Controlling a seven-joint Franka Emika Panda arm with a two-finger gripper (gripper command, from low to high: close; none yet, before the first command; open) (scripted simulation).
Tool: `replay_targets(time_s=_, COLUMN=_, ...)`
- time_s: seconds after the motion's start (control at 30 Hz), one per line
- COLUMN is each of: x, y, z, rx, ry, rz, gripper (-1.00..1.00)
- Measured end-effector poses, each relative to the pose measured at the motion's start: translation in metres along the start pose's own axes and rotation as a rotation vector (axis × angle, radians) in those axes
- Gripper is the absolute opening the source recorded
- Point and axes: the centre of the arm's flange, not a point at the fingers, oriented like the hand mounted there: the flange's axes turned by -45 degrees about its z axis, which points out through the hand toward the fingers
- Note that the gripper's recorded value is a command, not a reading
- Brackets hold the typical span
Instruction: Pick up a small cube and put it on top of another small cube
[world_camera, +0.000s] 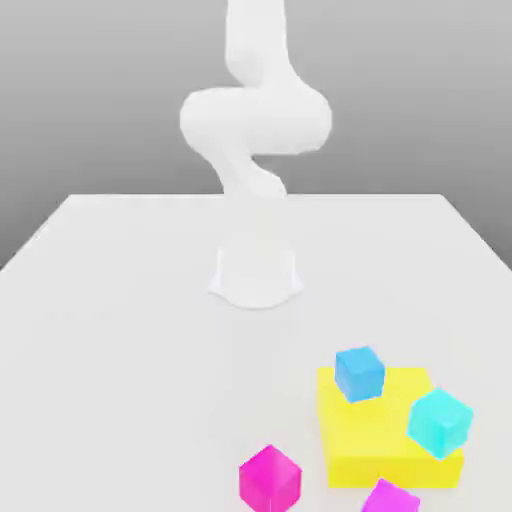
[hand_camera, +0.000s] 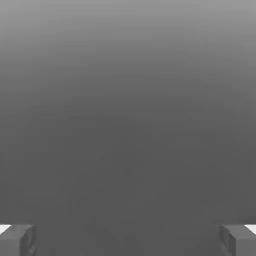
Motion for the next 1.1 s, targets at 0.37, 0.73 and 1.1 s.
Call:
replay_targets(time_s=0.37, x=-0.053, y=-0.007, z=0.215, rx=0.155, ry=-0.298, rz=-0.26, gripper=0.0)
replay_targets(time_s=0.73, x=-0.183, y=-0.018, z=0.375, rx=0.238, ry=-0.58, rz=-0.539, gripper=0.0)
replay_targets(time_s=1.1, x=-0.29, y=-0.012, z=0.466, rx=0.252, ry=-0.699, rz=-0.666, gripper=-1.0)
